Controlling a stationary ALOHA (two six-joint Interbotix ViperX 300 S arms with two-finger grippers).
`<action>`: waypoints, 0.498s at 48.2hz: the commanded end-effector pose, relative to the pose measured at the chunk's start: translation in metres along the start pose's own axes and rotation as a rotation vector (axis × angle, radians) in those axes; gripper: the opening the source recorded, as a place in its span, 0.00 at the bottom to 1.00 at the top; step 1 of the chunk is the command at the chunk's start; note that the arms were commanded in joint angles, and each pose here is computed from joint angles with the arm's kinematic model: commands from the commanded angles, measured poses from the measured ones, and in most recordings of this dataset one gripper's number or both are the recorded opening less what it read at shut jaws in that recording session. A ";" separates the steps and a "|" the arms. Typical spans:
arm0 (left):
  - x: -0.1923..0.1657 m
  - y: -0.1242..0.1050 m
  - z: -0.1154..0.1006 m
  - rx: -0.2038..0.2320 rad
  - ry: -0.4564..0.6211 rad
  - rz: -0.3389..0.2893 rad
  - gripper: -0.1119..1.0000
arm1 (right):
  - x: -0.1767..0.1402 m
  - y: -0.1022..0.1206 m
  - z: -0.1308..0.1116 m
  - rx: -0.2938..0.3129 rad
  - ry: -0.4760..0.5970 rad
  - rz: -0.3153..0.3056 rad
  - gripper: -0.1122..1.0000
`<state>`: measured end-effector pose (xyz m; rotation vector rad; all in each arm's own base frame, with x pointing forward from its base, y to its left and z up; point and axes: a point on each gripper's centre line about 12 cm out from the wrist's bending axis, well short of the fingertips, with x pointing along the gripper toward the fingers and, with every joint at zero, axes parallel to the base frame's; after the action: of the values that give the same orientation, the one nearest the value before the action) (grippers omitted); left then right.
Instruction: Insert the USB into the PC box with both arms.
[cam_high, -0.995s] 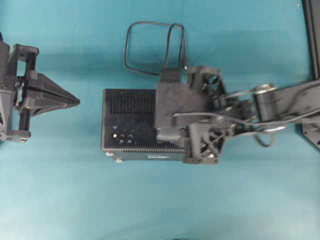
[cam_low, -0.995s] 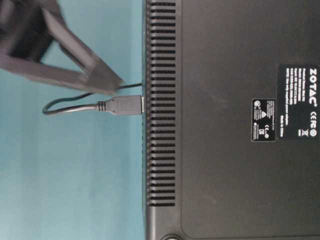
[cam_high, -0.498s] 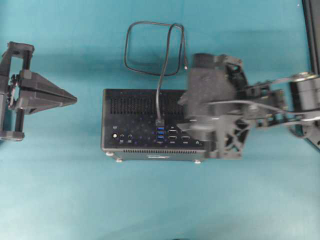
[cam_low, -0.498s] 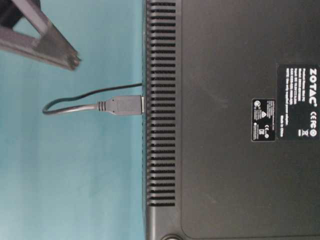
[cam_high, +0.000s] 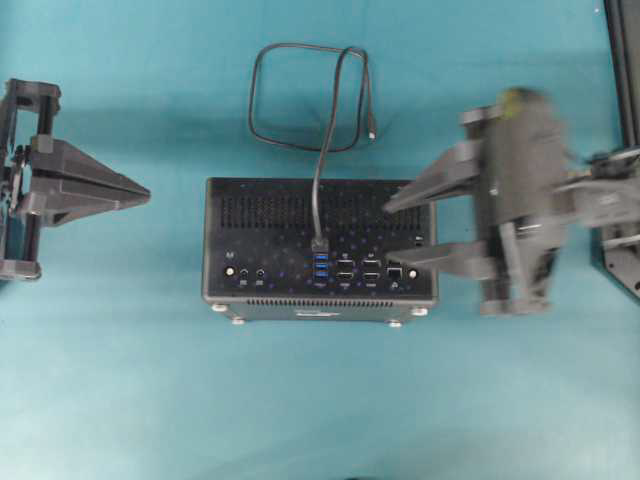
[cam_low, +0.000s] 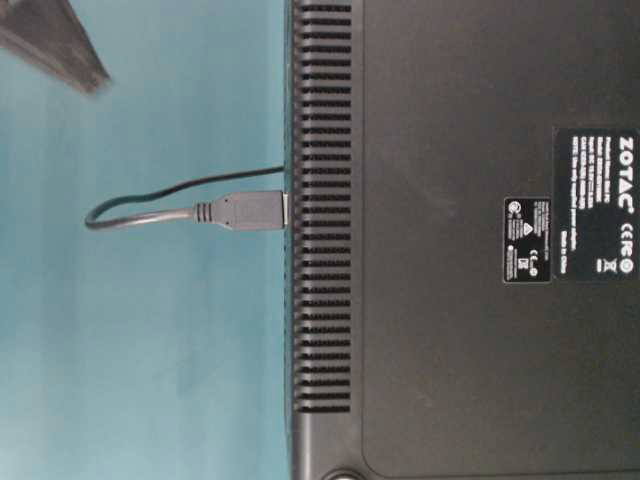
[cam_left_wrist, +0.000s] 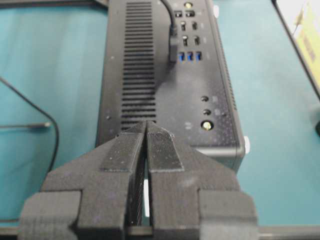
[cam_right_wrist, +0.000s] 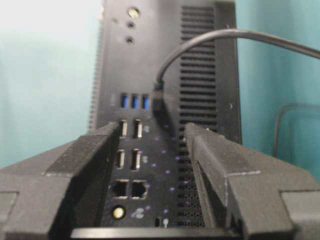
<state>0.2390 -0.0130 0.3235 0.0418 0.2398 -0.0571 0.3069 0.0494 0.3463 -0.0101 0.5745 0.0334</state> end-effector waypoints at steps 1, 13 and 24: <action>-0.001 0.000 0.008 0.003 -0.028 0.000 0.10 | -0.013 -0.002 0.004 0.017 -0.048 0.006 0.65; -0.001 -0.001 0.009 0.007 -0.038 -0.003 0.10 | -0.021 -0.006 -0.011 0.021 -0.054 0.008 0.65; -0.001 -0.001 0.011 0.010 -0.060 -0.004 0.10 | -0.034 -0.014 -0.017 0.035 -0.110 0.003 0.65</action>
<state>0.2394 -0.0145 0.3273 0.0447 0.2089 -0.0635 0.2746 0.0382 0.3414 0.0046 0.5122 0.0327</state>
